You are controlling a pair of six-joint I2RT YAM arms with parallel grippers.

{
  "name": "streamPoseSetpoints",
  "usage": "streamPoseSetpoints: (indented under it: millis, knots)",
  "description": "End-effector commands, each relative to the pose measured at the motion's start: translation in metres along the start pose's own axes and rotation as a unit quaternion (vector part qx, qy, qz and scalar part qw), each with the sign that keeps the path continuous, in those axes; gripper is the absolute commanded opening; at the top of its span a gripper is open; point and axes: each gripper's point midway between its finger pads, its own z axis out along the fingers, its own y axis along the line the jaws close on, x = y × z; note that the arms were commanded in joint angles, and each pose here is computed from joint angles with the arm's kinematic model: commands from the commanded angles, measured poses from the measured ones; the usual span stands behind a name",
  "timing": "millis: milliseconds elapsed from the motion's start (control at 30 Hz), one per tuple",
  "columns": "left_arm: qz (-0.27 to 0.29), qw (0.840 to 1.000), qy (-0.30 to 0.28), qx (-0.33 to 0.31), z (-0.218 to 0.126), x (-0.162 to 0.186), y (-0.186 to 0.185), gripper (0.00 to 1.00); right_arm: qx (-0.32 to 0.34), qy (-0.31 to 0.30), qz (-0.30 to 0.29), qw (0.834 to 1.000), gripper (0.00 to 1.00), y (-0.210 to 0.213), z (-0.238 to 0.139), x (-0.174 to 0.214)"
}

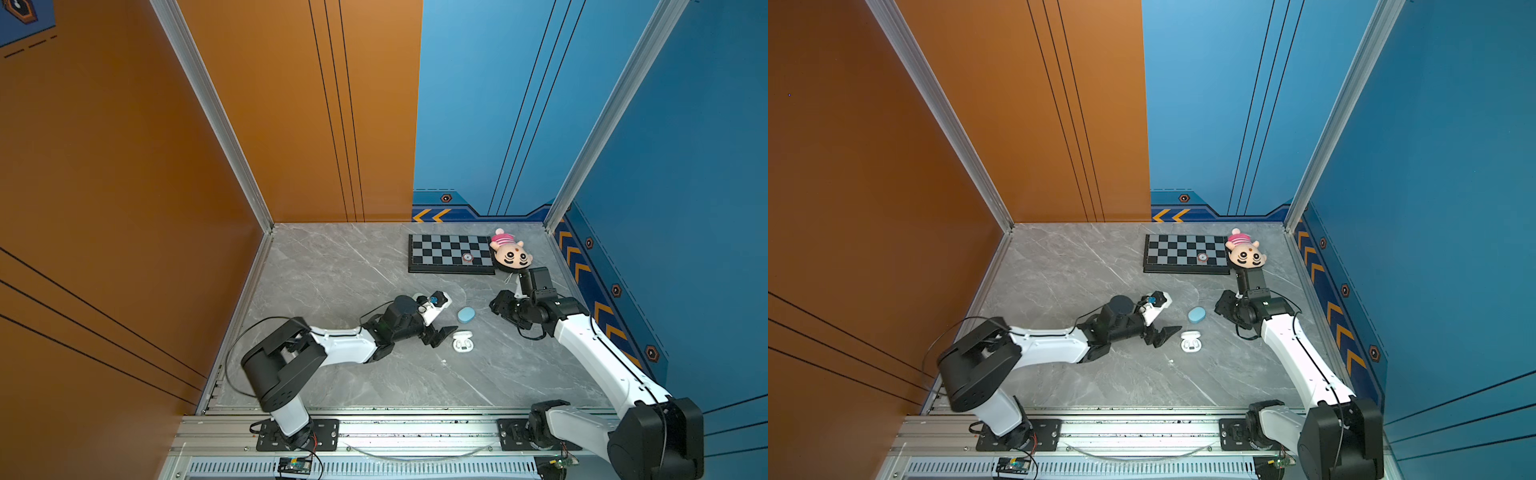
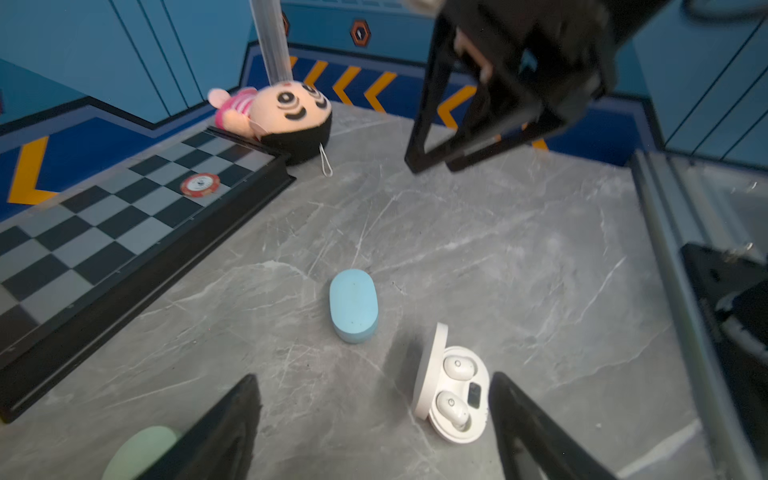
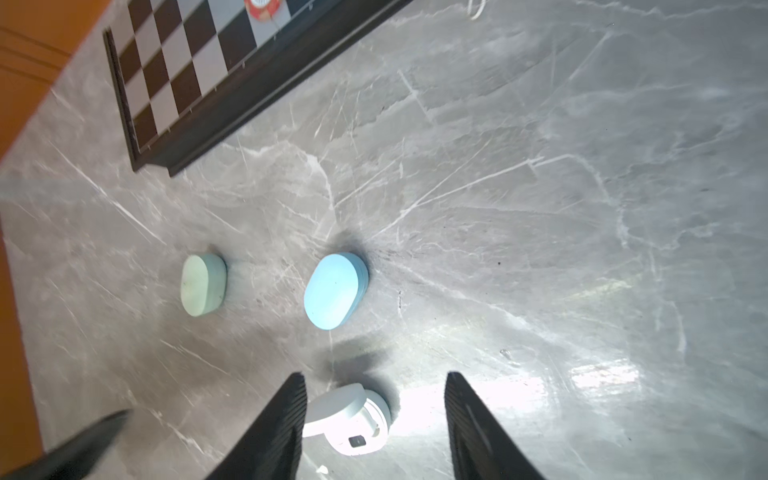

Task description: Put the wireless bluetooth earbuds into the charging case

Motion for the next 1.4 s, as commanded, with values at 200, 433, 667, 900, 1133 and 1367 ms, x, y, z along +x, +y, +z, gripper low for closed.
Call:
streamPoseSetpoints:
  millis: [200, 433, 667, 900, 1133, 1367]
  knots:
    - [-0.076, 0.996, 0.007, -0.045, -0.087, -0.027, 0.033, 0.98, 0.037, 0.109, -0.134, 0.984, 0.58, 0.016, 0.036, 0.032]
    - [-0.091, 0.992, -0.013, -0.092, -0.116, -0.022, 0.045, 0.98, 0.063, 0.144, -0.155, 0.975, 0.56, 0.017, 0.057, 0.045]
    - [-0.099, 0.989, -0.011, -0.104, -0.117, -0.019, 0.052, 0.98, 0.093, 0.174, -0.187, 0.962, 0.54, 0.011, 0.058, 0.069]
    - [-0.134, 0.978, -0.020, -0.156, -0.130, -0.013, 0.075, 0.98, 0.105, 0.163, -0.202, 0.960, 0.53, 0.007, 0.046, 0.082]
    - [-0.203, 0.949, -0.042, -0.238, -0.156, -0.001, 0.115, 0.98, 0.105, 0.153, -0.211, 0.960, 0.53, 0.005, 0.040, 0.087]
    - [-0.205, 0.914, -0.009, -0.350, -0.209, 0.015, 0.158, 0.98, 0.029, 0.026, -0.255, 0.966, 0.55, 0.048, -0.005, 0.022]
